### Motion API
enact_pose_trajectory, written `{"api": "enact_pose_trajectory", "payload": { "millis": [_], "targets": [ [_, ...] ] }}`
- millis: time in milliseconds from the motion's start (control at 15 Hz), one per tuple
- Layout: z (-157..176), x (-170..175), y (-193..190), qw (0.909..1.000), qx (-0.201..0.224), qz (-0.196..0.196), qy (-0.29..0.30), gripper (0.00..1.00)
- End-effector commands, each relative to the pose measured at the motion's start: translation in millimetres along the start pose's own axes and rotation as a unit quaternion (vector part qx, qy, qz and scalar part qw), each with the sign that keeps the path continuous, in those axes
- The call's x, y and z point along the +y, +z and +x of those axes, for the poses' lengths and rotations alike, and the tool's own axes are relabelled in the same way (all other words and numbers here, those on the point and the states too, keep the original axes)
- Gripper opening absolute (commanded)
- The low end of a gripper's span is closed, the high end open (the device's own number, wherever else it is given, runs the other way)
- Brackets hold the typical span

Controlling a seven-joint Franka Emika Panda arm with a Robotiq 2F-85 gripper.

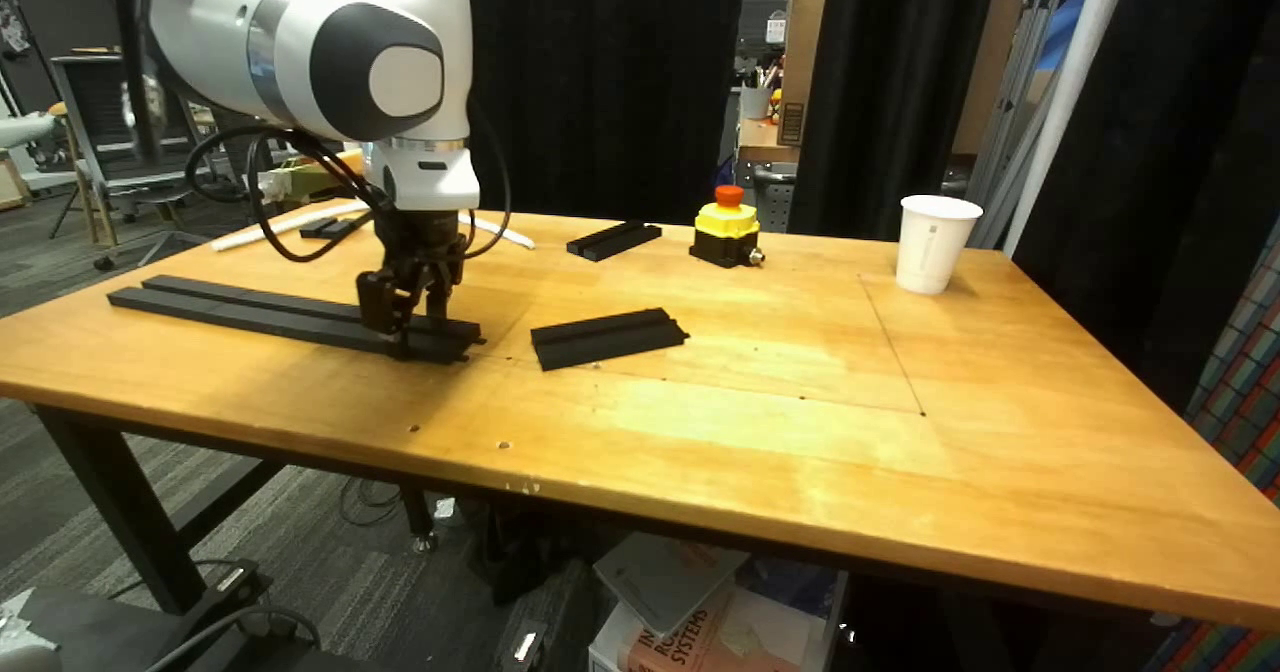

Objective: Connect the four black pieces closest to you together

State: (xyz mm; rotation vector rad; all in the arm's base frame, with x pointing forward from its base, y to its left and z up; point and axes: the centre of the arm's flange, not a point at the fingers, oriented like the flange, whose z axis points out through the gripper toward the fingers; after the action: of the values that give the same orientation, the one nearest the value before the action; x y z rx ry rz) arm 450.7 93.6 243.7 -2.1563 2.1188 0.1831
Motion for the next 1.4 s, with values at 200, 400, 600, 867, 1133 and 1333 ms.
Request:
{"api": "enact_pose_trajectory", "payload": {
  "millis": [200, 400, 600, 867, 1133, 1333],
  "targets": [
    [-2, 2, 1, 0.9999, -0.007, 0.014, 0.003, 0.46],
    [-2, 2, 1, 0.9998, -0.012, 0.017, 0.006, 0.46],
    [-2, 1, 1, 0.9997, -0.014, 0.020, 0.010, 0.46],
    [-4, -1, -1, 0.9994, -0.026, 0.020, 0.013, 0.93],
    [-12, -1, -29, 0.9991, -0.026, 0.034, -0.004, 1.00],
    [-7, 1, -63, 0.9982, 0.005, 0.039, -0.045, 1.00]
  ]
}}
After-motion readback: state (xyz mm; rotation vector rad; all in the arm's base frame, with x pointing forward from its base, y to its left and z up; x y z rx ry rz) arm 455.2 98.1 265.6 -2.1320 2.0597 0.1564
